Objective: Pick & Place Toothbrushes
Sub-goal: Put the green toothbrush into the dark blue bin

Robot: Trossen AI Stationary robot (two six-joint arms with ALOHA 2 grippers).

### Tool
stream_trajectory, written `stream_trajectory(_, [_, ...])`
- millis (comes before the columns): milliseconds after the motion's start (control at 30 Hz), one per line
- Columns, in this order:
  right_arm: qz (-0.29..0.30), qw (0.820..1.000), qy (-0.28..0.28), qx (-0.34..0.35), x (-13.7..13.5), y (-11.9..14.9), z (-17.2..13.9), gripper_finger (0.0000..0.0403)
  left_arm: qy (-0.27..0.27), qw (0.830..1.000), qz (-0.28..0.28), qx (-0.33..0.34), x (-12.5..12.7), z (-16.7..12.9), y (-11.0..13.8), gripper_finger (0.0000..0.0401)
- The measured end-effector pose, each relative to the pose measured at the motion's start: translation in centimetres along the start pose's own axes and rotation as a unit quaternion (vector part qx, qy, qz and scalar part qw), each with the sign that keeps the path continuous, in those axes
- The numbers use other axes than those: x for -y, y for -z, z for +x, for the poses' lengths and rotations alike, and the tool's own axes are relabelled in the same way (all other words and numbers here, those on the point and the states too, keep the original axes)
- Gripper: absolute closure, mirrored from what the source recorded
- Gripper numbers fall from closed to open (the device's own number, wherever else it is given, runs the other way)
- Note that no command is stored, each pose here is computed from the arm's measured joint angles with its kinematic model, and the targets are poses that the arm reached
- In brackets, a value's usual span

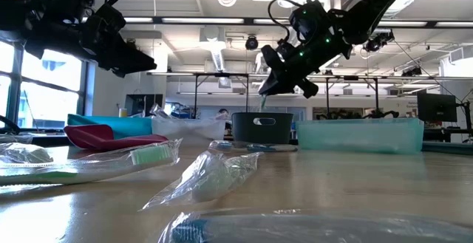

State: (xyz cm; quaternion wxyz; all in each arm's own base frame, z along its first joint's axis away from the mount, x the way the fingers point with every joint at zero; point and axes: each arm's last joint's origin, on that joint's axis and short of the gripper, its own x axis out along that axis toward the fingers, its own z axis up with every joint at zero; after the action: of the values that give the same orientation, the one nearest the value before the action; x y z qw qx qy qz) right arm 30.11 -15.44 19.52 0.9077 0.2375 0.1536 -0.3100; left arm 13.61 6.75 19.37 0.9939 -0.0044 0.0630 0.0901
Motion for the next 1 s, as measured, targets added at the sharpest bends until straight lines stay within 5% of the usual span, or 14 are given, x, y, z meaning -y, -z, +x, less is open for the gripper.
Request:
stream_trajectory(300, [0.0, 1.0, 0.006, 0.002, 0.08, -0.02, 0.0, 0.0373, 0.0, 1.0, 0.0, 0.0, 0.0, 0.0, 0.0, 0.0246])
stream_trajectory(1000, [-0.017, 0.997, 0.066, 0.026, 0.55, -0.21, -0.01, 0.0207, 0.0, 1.0, -0.001, -0.003, 0.0, 0.0, 0.06, 0.0246])
